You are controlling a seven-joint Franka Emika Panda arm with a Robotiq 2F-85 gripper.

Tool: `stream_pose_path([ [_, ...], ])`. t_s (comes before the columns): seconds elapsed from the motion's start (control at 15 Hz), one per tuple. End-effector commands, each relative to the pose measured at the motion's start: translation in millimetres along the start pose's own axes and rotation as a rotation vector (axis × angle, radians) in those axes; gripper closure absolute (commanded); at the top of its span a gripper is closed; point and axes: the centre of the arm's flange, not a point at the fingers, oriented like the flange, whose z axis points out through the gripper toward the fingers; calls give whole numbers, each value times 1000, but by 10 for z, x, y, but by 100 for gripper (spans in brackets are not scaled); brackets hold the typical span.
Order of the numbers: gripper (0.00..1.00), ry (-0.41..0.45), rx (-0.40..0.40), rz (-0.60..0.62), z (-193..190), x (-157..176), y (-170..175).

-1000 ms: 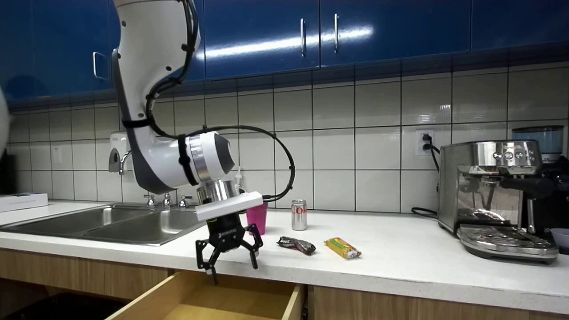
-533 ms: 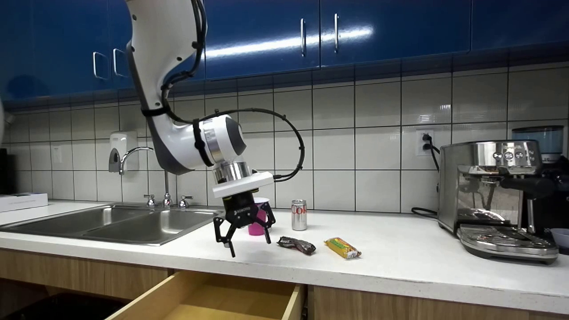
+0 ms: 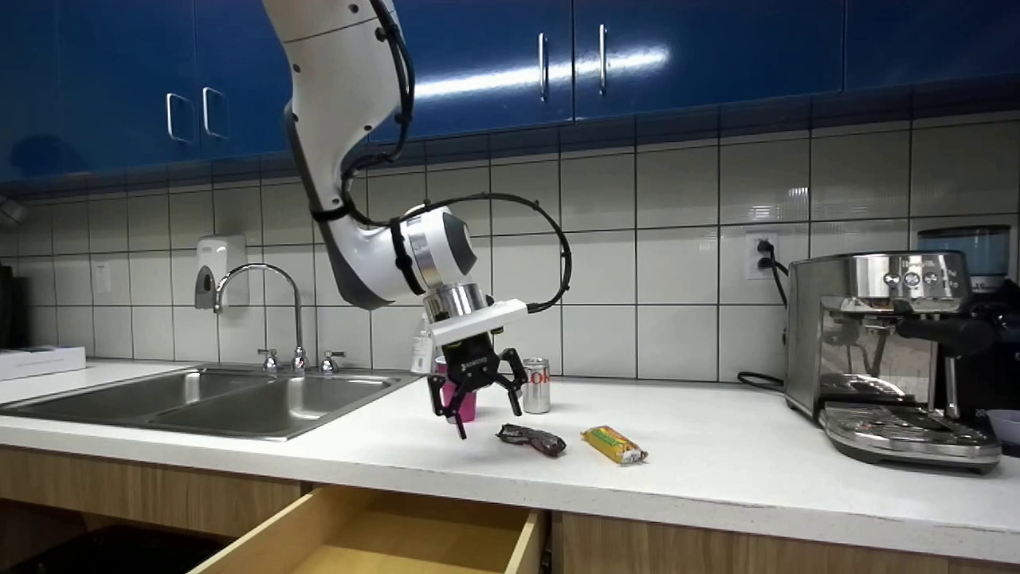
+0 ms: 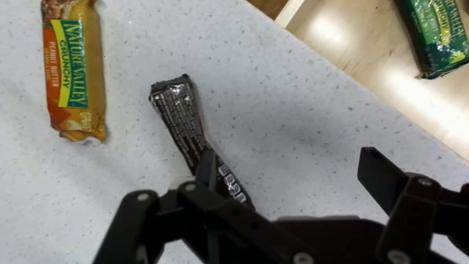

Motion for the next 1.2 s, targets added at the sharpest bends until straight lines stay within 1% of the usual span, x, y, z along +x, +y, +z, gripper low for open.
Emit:
stream_pose_path([
  [0.0, 0, -14, 12, -32, 78, 190, 349],
  [0.2, 0, -14, 38, -61, 141, 263, 512],
  [0.47, 0, -21, 104, -95, 223, 348, 687],
  [0.73, 0, -28, 161, -95, 272, 406, 842],
  [0.93, 0, -44, 184, -86, 319, 414, 926],
  [1.13, 0, -63, 192, -106, 380, 404, 957],
])
